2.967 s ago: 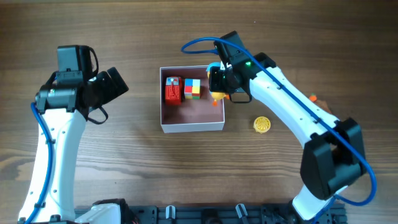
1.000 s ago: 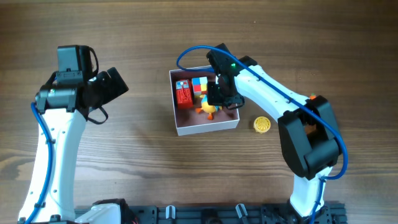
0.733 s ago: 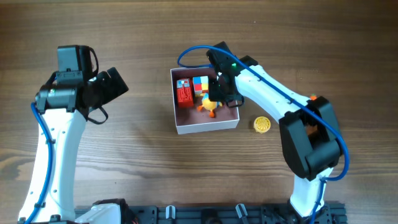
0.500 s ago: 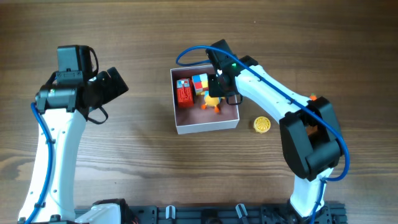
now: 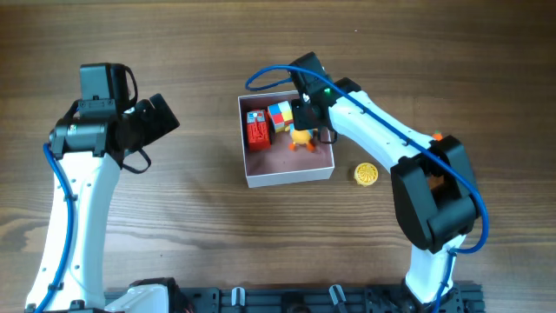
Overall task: Pack container
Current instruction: 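Lower the duck into the box and open the right gripper, then move the right gripper to the brown plush bear and grasp it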
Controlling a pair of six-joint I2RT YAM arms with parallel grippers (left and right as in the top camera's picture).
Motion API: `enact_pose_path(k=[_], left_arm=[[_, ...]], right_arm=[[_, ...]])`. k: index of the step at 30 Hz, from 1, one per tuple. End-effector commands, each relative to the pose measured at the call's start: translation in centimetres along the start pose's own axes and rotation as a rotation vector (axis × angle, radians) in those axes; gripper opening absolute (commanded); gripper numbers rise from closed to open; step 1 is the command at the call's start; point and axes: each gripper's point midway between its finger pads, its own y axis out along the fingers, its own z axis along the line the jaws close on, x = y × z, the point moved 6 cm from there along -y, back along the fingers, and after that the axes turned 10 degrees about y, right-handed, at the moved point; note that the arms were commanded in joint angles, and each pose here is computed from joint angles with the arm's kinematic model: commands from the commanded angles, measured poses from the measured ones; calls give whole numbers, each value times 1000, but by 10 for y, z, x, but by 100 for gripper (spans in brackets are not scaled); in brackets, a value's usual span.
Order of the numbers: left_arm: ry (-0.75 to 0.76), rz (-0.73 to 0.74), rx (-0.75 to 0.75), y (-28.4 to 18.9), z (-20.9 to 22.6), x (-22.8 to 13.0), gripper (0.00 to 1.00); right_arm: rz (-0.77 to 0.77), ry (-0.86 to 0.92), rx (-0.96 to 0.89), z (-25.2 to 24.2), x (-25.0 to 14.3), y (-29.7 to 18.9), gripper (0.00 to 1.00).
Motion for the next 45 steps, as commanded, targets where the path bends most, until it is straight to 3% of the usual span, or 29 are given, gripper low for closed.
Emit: enact_pose_path(k=[1, 4, 5, 9, 10, 12, 14, 15, 16, 19, 22, 30, 39, 43, 45], left_arm=[[-19, 11, 13, 4, 3, -1, 98], [-19, 11, 14, 4, 3, -1, 98], [-19, 11, 13, 4, 3, -1, 98], [-18, 12, 13, 4, 3, -2, 98], [-12, 14, 14, 4, 3, -2, 98], [8, 19, 16, 4, 3, -3, 98], [8, 22, 16, 4, 4, -3, 98], [8, 22, 16, 4, 4, -3, 98], [8, 22, 16, 4, 4, -3, 98], [8, 22, 16, 4, 4, -3, 98], [8, 22, 16, 4, 4, -3, 98], [8, 21, 16, 4, 4, -3, 98], [8, 22, 16, 4, 4, -4, 98], [8, 26, 17, 4, 4, -4, 98], [8, 29, 18, 4, 4, -5, 98]], right_arm=[[-29, -13, -5, -3, 6, -12, 6], [-53, -17, 22, -2, 10, -31, 10], [-61, -59, 113, 5, 11, -57, 18], [-66, -73, 227, 4, 3, -117, 20], [-87, -13, 207, -7, 1, -139, 26], [-152, 167, 155, -45, 2, -182, 50], [-234, 325, 125, -101, -1, -228, 84], [-245, 388, 91, -126, -6, -239, 95], [-233, 462, 39, -154, -14, -246, 100], [-121, 601, -99, -215, -40, -244, 100], [25, 550, -184, -253, -56, -225, 100], [332, 459, -197, -280, -73, -125, 100], [347, 457, -205, -290, -86, -44, 97], [364, 461, -205, -290, -89, -40, 46], [365, 467, -206, -290, -89, -40, 26]])
